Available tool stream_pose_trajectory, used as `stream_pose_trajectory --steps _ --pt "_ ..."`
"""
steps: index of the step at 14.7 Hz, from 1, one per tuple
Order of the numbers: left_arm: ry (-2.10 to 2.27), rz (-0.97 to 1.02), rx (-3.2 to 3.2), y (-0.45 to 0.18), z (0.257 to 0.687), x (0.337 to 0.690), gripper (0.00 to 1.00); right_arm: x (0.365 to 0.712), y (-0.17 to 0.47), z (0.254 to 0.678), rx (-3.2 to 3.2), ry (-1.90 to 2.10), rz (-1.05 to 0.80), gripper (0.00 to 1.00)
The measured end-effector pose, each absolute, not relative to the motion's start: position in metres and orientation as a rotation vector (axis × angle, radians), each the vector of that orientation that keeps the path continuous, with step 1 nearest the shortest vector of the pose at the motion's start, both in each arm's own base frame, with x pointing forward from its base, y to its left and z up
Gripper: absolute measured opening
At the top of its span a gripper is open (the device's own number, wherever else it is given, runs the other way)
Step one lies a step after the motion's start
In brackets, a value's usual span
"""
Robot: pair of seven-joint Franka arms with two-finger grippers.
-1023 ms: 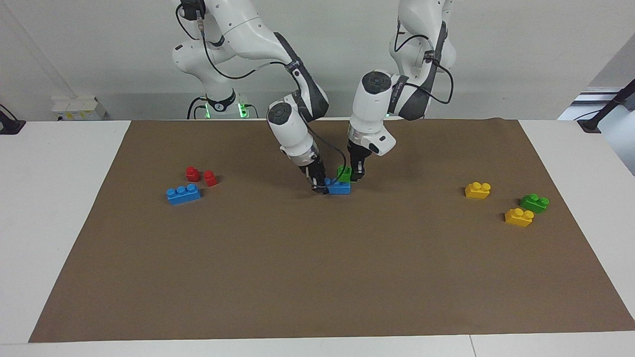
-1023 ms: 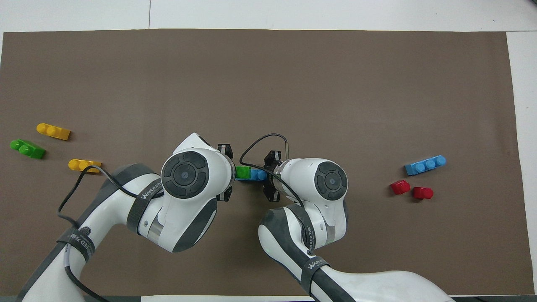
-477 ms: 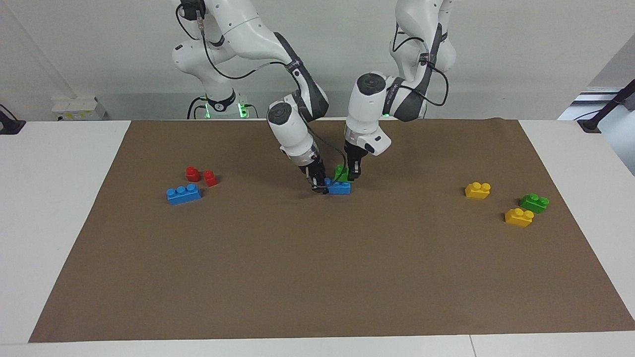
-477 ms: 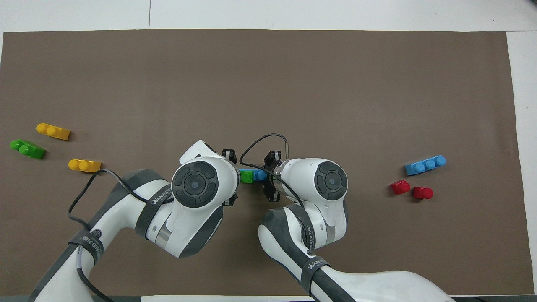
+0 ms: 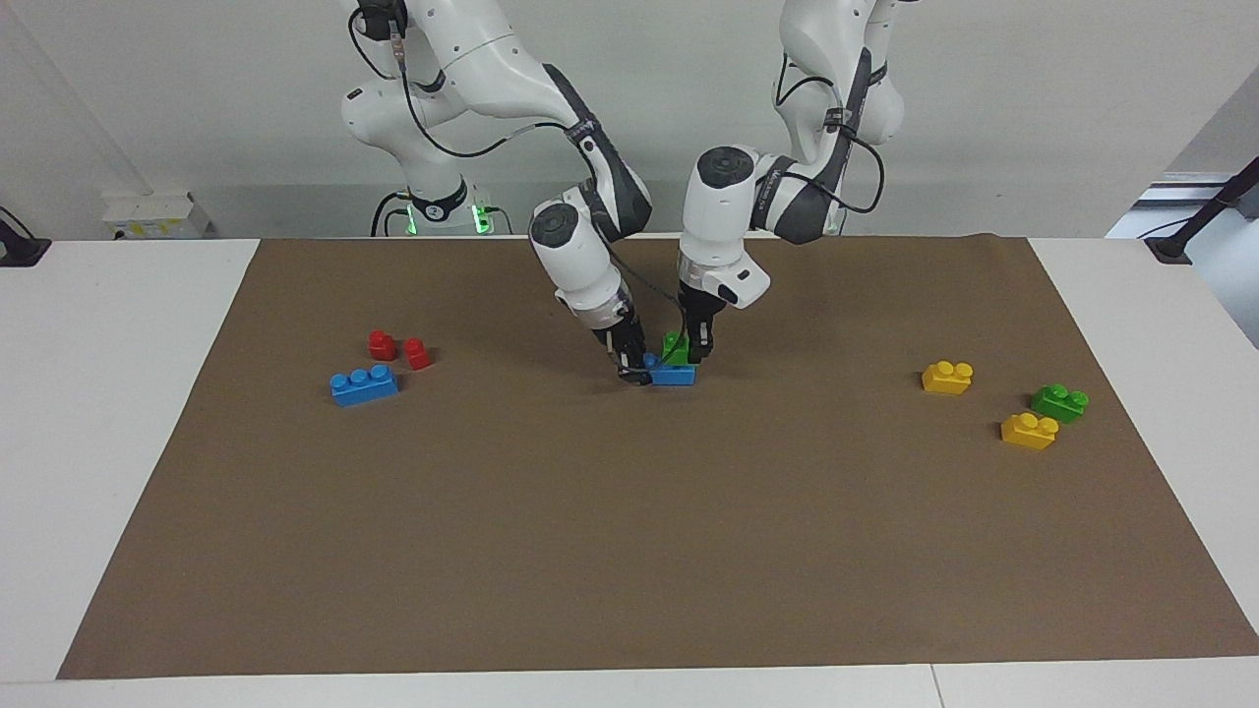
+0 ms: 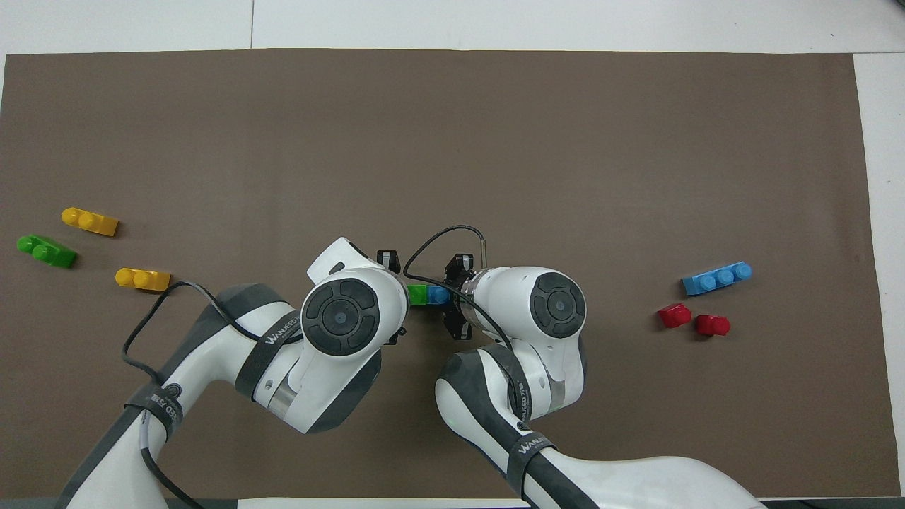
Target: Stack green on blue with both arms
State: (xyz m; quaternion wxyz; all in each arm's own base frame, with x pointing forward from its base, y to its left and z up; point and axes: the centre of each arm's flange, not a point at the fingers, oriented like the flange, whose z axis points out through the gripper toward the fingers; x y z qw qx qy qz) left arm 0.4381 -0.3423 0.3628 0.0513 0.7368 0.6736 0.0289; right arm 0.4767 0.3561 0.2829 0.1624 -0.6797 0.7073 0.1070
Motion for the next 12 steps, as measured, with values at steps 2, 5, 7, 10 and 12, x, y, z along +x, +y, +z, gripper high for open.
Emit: stream_pose_trajectory --steps 2,5,7,10,12 --pt "2.056 0.112 2.237 -0.344 0.363 0.436 0.34 0.477 0.356 0.283 -1.939 2.018 0.305 0.35" --pt "2.067 0.151 2.231 -0.350 0.361 0.432 0.34 0.477 0.356 0.283 -1.938 2.018 0.304 0.35" --pt "2.069 0.163 2.237 -0.354 0.353 0.430 0.34 0.477 0.356 0.283 -1.939 2.017 0.304 0.35" --pt "2.067 0.172 2.245 -0.357 0.346 0.431 0.34 0.476 0.356 0.283 -1.943 2.014 0.303 0.35" --pt "2.067 0.183 2.245 -0.358 0.346 0.430 0.34 0.476 0.356 0.283 -1.943 2.014 0.303 0.35"
